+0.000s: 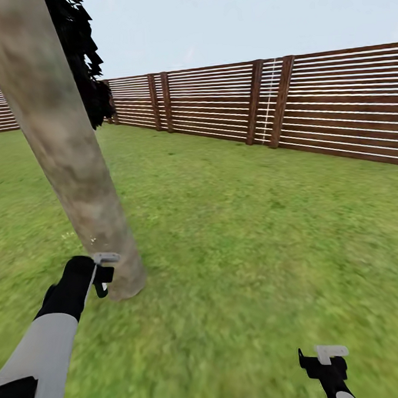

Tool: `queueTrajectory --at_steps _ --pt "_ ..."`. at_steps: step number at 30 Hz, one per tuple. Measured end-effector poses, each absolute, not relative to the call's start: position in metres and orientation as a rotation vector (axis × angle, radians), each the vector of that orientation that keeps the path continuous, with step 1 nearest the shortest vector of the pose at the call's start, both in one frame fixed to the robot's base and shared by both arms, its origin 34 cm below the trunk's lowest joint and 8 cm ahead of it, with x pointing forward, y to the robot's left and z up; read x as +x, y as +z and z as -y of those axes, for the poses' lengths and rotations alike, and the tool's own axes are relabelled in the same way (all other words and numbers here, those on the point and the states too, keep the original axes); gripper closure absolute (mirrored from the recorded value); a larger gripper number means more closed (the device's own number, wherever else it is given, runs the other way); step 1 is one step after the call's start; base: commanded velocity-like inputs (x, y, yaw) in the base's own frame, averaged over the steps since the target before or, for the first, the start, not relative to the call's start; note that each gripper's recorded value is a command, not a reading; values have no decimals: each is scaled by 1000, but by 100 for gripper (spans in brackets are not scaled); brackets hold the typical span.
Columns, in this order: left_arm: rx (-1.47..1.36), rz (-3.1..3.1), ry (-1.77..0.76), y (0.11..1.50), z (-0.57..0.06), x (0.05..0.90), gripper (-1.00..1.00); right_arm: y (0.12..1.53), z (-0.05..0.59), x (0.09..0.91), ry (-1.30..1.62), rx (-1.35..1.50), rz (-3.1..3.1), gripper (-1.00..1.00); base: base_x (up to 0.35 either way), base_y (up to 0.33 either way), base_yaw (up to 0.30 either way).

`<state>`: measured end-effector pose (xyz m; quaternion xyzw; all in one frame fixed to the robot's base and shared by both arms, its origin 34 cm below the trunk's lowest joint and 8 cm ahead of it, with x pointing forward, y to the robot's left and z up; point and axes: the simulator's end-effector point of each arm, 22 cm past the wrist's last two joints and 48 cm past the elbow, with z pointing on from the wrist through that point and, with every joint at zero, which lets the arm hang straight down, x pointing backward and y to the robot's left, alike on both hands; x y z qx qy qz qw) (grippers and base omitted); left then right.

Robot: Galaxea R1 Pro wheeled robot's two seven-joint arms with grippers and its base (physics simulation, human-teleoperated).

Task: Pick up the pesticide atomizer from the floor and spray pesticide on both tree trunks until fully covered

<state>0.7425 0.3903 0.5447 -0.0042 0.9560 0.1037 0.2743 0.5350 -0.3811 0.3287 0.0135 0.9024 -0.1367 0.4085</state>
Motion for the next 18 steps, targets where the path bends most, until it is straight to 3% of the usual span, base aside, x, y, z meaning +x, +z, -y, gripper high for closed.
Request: queueTrajectory --at_steps 7,15,18 --pt "-45 -2569 329 549 -423 737 100 329 381 535 -345 34 -2274 -100 -195 -77 10" --pt "-32 -2497 286 583 -372 774 100 329 381 535 -345 35 -2273 -100 -4 0 250" --pt "-53 -2470 318 599 -383 782 100 329 381 535 -344 34 -2274 -100 0 0 203"
